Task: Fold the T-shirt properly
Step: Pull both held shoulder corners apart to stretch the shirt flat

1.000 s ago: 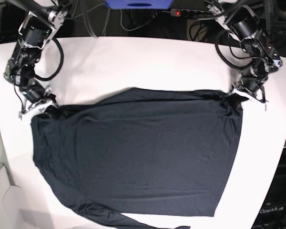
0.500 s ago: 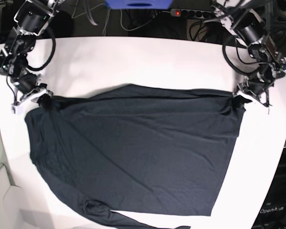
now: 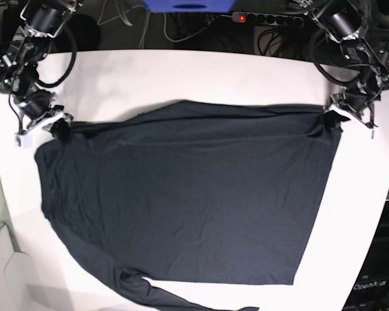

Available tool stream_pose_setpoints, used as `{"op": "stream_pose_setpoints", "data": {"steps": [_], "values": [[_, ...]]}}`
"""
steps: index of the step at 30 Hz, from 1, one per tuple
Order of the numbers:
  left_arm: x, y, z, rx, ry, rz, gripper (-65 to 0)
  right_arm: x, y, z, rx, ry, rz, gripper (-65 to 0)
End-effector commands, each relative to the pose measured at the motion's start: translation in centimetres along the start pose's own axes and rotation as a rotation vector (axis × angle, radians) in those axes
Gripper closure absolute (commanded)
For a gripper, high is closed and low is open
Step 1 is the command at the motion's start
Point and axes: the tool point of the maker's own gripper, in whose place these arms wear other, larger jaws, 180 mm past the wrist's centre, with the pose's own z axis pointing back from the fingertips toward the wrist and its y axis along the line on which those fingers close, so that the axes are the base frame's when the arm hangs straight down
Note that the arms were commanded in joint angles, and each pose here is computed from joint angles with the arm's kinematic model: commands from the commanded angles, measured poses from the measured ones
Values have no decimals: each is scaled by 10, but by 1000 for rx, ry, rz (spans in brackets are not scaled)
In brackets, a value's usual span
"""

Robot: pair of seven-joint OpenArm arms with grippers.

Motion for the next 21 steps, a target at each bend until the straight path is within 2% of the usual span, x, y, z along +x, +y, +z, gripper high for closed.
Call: {"op": "stream_pose_setpoints", "data": {"steps": [1, 10, 21], "values": [[-6, 10, 6, 47, 51, -22, 0, 18, 0, 5, 12, -64, 8, -7], [-3, 10, 8, 53, 59, -35, 0, 19, -7, 11, 1, -63, 15, -7], [61, -17, -8, -2, -60, -57, 0, 65, -5, 7, 10, -135, 67, -7]]}}
